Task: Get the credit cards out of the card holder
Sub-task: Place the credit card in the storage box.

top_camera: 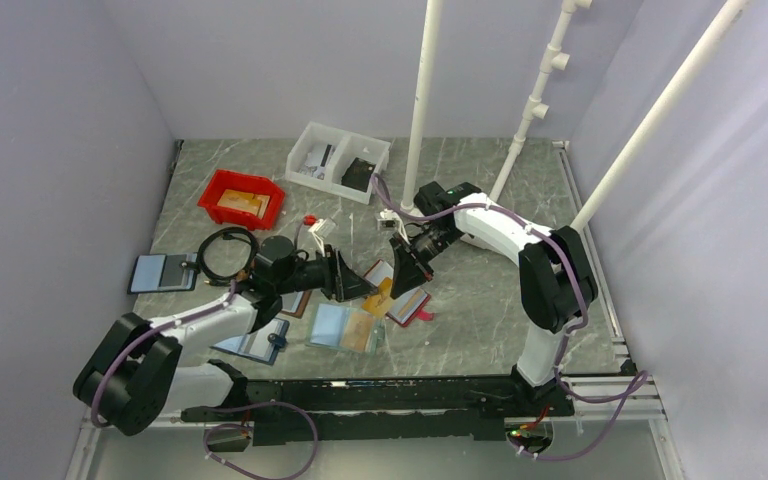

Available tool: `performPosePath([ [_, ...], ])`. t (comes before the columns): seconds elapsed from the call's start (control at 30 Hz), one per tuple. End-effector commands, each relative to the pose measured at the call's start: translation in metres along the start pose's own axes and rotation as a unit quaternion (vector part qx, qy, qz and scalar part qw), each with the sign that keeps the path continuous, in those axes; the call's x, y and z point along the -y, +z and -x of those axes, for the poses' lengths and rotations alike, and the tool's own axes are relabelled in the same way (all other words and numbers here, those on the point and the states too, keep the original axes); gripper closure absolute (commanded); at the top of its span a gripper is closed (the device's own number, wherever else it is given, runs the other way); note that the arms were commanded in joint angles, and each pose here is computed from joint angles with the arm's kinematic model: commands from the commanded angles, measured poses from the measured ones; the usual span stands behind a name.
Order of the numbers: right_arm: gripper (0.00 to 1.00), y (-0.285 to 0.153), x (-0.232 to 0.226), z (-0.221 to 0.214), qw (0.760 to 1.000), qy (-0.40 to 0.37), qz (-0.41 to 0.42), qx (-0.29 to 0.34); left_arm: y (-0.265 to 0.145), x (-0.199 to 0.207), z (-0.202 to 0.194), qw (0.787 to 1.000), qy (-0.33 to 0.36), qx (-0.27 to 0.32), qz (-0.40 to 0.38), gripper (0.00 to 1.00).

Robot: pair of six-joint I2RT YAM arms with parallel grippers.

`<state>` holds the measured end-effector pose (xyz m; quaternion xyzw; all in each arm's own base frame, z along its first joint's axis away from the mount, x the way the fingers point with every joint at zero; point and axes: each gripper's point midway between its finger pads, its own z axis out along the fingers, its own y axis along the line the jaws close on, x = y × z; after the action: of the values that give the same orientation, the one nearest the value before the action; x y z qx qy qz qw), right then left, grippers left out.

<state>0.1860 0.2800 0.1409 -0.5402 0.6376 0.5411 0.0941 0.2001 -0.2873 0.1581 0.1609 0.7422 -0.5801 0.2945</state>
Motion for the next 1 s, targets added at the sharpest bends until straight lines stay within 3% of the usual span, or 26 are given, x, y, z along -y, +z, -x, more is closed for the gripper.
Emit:
performPosePath([
  [0.0,1.0,-0.008,-0.017,0.019,0.998,-0.058,0.01,0.021,-0.009,0.006,0.016,0.999,0.015,0.045,0.021,0.04],
  [0.13,1.0,-0.009,-0.018,0.017,0.998,-0.058,0.015,0.02,-0.023,0.003,0.006,0.997,0.007,0.073,0.032,0.0],
  [0.27,1.0,-0.008,-0.018,0.016,0.998,-0.054,0.022,0.02,-0.028,0.013,-0.002,0.998,0.025,0.062,0.009,0.01],
  [0.47,1.0,-0.006,-0.019,0.017,0.998,-0.046,0.029,0.027,-0.02,0.014,-0.005,0.999,0.028,0.019,0.001,0.13],
  [0.73,1.0,-0.005,-0.016,0.017,0.998,-0.036,0.032,0.028,0.0,0.025,-0.015,0.997,0.016,-0.038,-0.063,0.51],
  [0.8,1.0,-0.005,-0.015,0.017,0.999,-0.033,0.031,0.028,0.002,0.027,-0.019,0.996,0.013,-0.051,-0.073,0.54],
  [0.83,1.0,-0.005,-0.015,0.017,0.999,-0.034,0.031,0.028,0.003,0.028,-0.02,0.995,0.016,-0.054,-0.08,0.6],
  [0.9,1.0,-0.005,-0.015,0.017,0.999,-0.036,0.028,0.026,0.003,0.031,-0.022,0.994,0.016,-0.064,-0.092,0.96],
  [0.97,0.95,-0.007,-0.014,0.016,0.999,-0.038,0.018,0.018,0.003,0.033,-0.021,0.993,0.016,-0.071,-0.096,1.0],
])
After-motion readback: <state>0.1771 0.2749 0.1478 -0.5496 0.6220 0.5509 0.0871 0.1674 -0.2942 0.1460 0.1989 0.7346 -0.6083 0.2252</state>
